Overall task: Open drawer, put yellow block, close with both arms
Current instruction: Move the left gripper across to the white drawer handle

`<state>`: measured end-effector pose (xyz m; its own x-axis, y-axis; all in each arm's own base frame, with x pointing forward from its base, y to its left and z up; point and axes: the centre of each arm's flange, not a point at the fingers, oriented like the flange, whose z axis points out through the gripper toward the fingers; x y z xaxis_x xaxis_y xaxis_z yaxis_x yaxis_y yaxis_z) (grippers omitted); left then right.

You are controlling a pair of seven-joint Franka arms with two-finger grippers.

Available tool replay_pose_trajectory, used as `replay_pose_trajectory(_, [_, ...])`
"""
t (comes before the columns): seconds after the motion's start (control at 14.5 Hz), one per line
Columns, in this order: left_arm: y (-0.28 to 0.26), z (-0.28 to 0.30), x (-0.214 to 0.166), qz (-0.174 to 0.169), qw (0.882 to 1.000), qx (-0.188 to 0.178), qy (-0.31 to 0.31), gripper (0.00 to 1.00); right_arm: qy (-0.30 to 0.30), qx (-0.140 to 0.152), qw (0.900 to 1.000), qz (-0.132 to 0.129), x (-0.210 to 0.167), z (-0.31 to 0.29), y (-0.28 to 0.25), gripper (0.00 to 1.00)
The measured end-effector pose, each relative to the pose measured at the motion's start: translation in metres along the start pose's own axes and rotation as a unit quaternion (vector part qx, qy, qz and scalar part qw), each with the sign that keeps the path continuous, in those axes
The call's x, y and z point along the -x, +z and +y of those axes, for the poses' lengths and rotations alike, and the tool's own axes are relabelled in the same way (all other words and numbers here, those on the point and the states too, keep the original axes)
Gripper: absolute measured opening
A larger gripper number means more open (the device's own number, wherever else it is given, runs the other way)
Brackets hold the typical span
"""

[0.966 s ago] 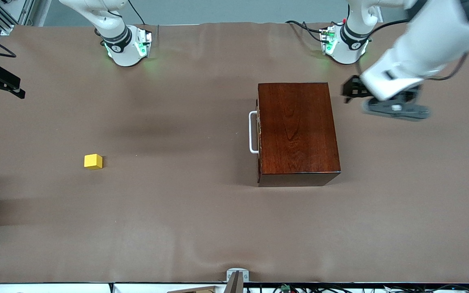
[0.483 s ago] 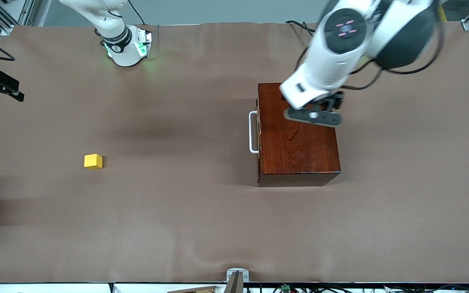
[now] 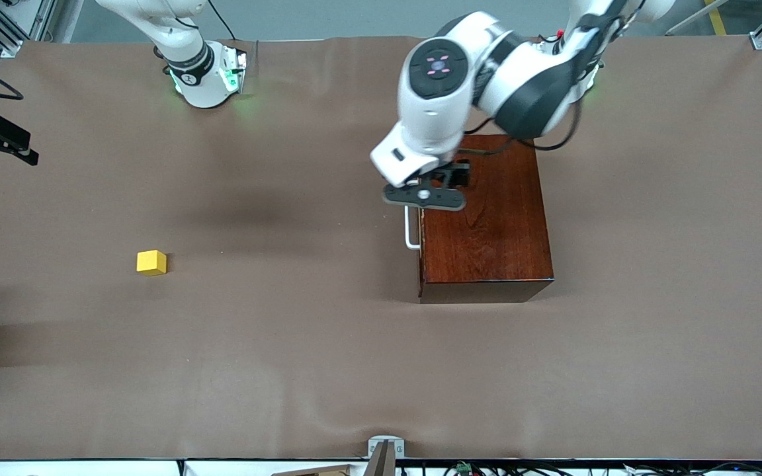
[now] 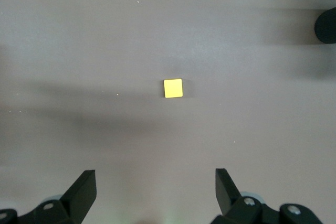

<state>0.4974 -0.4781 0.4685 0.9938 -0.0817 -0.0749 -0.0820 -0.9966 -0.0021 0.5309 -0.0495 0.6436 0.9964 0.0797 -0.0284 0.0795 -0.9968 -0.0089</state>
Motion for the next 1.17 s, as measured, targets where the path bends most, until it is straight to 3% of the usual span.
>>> replay_pose_trajectory(0.21, [0.038,0.036,0.001,0.016,0.999,-0.007,-0.041,1.00,0.003,-0.001,1.000,-0.004,-0.002,0.004,0.004,1.00])
replay_pose_trajectory(0.41, [0.079,0.064,0.009,0.030,0.997,-0.037,-0.062,1.00,0.005,-0.001,1.000,-0.006,-0.002,0.005,0.006,1.00])
replay_pose_trajectory(0.83, [0.122,0.082,0.017,0.055,0.993,-0.094,-0.048,1.00,0.004,-0.002,1.000,-0.008,-0.003,0.005,0.007,1.00])
replay_pose_trajectory(1.17, [0.148,0.081,0.019,0.053,0.989,-0.132,-0.038,1.00,0.004,-0.007,0.999,-0.035,-0.004,0.005,0.019,1.00])
